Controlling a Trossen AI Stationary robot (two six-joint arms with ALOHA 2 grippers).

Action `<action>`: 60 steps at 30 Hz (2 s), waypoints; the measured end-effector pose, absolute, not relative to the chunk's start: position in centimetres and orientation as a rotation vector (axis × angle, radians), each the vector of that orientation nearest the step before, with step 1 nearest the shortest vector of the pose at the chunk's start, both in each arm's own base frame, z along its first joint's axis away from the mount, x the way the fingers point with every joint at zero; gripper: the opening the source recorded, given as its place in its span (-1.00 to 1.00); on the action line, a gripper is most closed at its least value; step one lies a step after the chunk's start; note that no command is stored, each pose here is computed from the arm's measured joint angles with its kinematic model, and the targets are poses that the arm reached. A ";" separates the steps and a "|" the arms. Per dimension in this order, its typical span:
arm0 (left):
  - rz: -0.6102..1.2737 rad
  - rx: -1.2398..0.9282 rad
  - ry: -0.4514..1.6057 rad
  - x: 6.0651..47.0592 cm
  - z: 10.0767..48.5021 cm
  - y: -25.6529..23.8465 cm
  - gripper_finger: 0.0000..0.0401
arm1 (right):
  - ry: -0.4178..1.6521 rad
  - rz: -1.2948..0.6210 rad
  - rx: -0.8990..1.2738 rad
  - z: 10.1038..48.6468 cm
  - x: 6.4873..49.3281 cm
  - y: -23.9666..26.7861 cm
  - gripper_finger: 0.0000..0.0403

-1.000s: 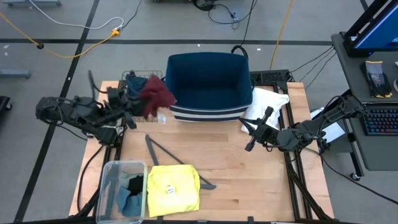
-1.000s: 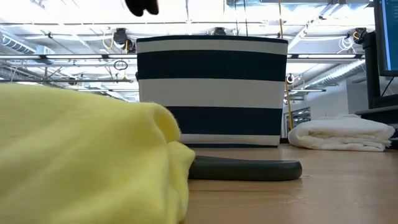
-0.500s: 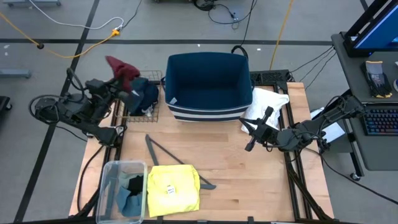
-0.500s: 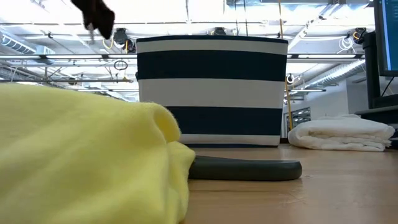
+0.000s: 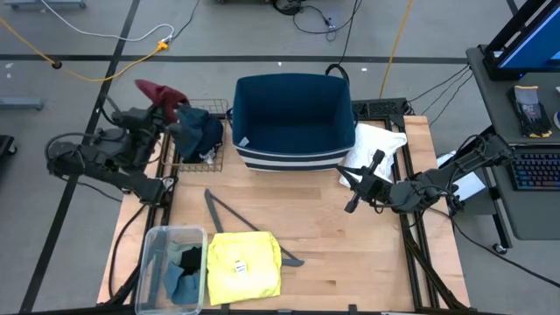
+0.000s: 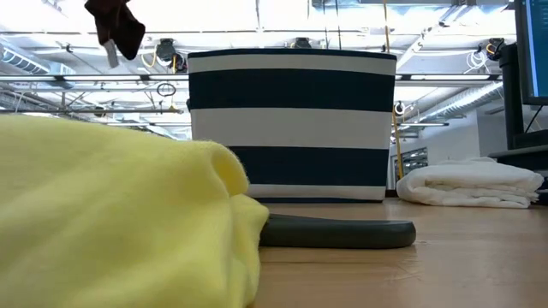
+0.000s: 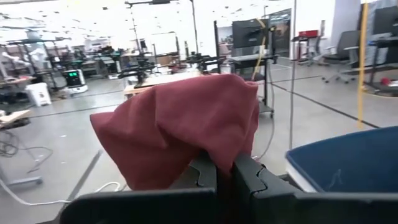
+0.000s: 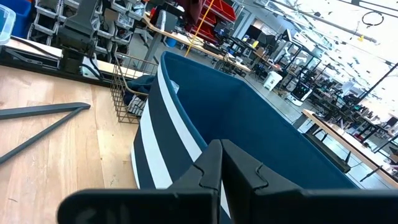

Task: Pick & Place Cloths
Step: Put the red shorts into the wire basket

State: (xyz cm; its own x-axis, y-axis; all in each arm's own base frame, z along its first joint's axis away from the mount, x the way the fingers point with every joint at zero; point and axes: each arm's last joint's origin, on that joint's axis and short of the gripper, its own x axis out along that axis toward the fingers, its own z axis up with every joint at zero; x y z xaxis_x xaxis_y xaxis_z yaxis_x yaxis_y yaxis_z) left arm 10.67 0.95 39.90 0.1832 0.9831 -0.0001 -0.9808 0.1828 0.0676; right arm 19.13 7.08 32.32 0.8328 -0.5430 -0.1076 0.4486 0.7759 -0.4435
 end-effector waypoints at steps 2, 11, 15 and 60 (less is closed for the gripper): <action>1.403 0.065 0.055 10.7 39.8 1.1 -1.00 | 0.236 -0.542 -0.417 32.3 19.1 7.1 -1.00; 1.411 0.109 0.097 12.1 38.7 1.5 -1.00 | 0.236 -0.542 -0.417 32.3 19.1 7.1 -1.00; 1.361 0.118 0.132 13.2 37.6 2.0 -1.00 | 0.235 -0.542 -0.417 32.3 19.1 7.1 -1.00; 1.189 -0.943 0.958 13.8 23.2 19.1 -0.94 | 0.228 -0.544 -0.391 32.3 19.1 7.1 -1.00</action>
